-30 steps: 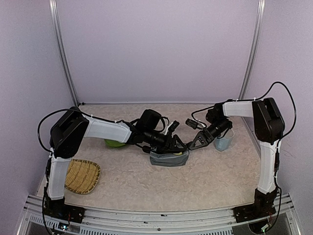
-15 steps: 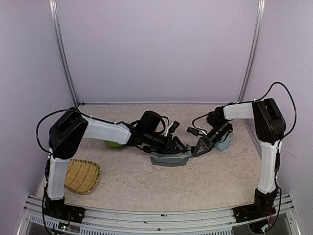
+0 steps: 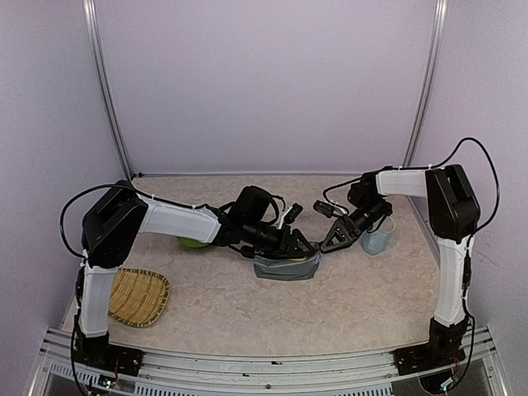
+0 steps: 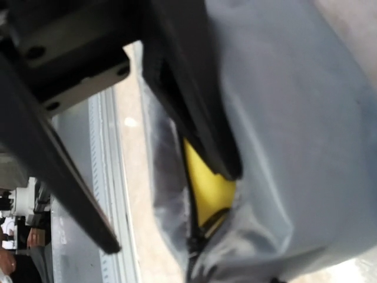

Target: Sort the hair-cutting tools

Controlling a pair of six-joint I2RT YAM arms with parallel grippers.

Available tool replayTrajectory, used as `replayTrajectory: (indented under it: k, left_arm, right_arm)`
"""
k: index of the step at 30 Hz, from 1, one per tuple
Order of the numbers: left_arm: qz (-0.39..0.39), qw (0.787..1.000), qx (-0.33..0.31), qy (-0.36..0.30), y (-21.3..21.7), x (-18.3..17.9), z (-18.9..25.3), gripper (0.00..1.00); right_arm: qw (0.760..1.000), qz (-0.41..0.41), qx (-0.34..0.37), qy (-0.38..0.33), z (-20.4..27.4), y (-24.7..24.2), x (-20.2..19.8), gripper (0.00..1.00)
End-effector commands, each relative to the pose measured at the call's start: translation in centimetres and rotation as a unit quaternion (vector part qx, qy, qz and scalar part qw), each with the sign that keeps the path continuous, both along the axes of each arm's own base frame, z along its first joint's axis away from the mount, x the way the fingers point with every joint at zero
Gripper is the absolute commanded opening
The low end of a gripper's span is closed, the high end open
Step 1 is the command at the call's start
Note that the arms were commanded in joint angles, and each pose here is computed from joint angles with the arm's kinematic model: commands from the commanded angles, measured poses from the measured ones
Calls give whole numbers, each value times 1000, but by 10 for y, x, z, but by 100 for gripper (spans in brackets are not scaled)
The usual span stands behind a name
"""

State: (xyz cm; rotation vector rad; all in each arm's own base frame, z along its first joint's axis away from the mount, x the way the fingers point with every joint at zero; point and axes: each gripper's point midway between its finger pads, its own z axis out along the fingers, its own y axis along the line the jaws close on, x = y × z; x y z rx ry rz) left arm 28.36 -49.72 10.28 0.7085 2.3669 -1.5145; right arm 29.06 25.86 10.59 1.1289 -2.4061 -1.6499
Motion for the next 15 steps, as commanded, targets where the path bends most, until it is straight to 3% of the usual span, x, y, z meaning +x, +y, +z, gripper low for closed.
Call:
replayTrajectory:
  k: [1, 8, 15]
  left_arm:
    - [2, 1000, 12, 13, 6, -5, 6, 54]
    - [7, 1000, 4, 12, 10, -6, 14, 54]
    - [15, 1000, 12, 18, 15, -8, 17, 54]
  right_arm:
    - [1000, -7, 10, 11, 6, 2, 3, 60]
    - [999, -6, -36, 29, -20, 9, 7, 56]
    - [999, 7, -3, 45, -17, 20, 1, 9]
